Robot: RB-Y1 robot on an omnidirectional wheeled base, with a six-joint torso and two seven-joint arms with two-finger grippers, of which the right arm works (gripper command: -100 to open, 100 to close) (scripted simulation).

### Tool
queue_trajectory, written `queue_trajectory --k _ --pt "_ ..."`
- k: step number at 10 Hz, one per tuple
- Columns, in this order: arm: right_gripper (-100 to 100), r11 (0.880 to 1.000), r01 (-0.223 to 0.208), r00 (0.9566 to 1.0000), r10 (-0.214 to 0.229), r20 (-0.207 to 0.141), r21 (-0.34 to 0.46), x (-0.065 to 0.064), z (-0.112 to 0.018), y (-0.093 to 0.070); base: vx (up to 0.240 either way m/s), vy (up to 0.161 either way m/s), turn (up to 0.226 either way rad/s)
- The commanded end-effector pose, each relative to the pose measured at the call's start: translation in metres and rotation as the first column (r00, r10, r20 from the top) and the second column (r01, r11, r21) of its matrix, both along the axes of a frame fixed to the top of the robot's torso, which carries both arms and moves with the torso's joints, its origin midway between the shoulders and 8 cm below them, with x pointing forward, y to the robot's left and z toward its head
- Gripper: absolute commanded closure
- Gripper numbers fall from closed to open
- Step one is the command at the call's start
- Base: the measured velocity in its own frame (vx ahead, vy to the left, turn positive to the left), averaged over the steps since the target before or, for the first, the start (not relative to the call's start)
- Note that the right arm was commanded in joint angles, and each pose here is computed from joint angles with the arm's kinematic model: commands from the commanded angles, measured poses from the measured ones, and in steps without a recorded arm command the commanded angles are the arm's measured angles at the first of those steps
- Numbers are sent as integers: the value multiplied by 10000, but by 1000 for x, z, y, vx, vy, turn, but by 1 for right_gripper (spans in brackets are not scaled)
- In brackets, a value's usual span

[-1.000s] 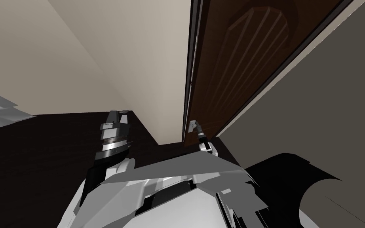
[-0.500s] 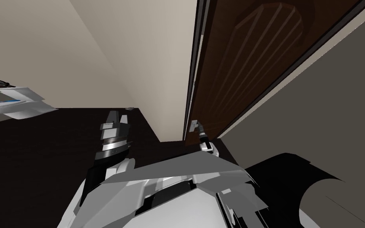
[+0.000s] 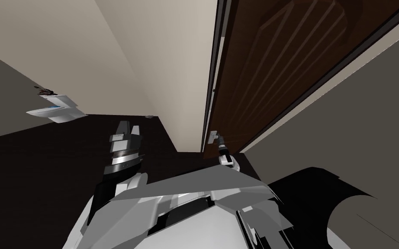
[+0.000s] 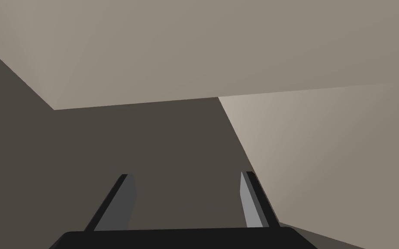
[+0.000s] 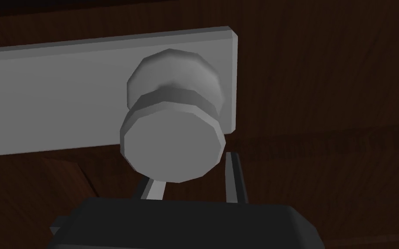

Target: Pull the door open

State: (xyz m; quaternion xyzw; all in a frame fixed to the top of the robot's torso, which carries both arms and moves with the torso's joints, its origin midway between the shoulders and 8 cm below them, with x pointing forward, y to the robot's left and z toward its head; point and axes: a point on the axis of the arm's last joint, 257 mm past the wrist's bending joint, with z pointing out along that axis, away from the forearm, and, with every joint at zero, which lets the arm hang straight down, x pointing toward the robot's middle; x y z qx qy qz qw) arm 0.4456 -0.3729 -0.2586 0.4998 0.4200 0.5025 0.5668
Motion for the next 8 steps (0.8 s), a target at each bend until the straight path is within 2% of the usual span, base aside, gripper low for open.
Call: queue_trajectory --k 1,3,5,8 --pt "100 9960 -254 9989 219 419 852 10 8 12 -117 -44 179" --pt "100 9836 -181 9986 90 512 1793 11 6 3 -119 -53 188" --pt "100 9616 -110 9981 -58 606 2741 13 4 -5 -102 -52 209" --pt "100 9609 -116 9981 -55 611 2768 13 4 -5 -32 -10 5"
